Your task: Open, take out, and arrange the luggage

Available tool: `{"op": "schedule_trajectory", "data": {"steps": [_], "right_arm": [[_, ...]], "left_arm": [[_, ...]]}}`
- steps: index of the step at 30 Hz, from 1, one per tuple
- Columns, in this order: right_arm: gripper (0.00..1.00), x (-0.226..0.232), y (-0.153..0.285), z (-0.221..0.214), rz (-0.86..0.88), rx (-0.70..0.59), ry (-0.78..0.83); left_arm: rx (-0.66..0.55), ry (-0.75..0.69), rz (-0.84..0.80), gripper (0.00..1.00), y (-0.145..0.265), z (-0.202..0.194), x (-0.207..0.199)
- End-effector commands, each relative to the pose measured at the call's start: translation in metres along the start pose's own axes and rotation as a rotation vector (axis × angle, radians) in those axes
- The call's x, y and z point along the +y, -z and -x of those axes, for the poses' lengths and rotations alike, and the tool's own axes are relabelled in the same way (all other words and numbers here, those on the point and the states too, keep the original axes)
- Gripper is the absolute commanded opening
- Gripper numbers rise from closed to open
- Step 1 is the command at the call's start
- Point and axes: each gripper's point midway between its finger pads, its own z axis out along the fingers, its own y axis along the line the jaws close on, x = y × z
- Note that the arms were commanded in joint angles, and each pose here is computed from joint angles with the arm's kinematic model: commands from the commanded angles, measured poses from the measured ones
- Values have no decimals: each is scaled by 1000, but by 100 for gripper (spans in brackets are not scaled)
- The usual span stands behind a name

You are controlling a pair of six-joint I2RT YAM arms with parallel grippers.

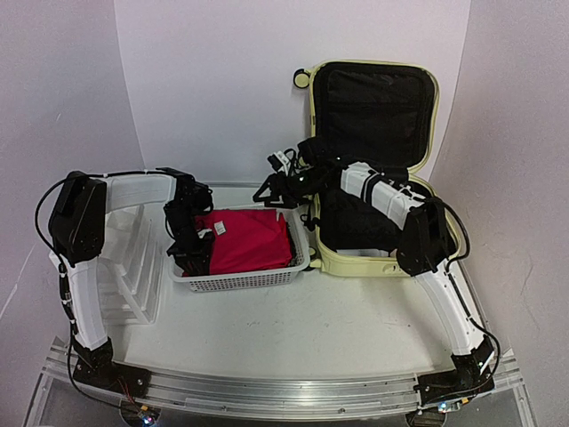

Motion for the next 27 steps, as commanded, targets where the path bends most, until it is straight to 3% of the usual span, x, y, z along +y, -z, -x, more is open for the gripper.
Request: {"op": "schedule_trajectory", "data": {"steps": [1,9,14,18,23,27], "right_arm": [[57,-12,-15,-10,-38,26,44],[52,-15,-36,-28,6,80,36],[28,-21,-33,-21,-57,48,46],[1,8,-27,-12,38,41,34],[0,48,-12,-22,63,61,100],[0,25,-4,-53,-263,137,352]], "left_arm": [[9,-15,4,27,-3,3,0],[0,-21,1,27,-1,8,-2],[3,-15,4,27,-2,6,-1],[0,-16,9,27,-2,6,0],[-1,-16,13,27,-3,8,1],[0,-15,13,26,-4,9,1]]}}
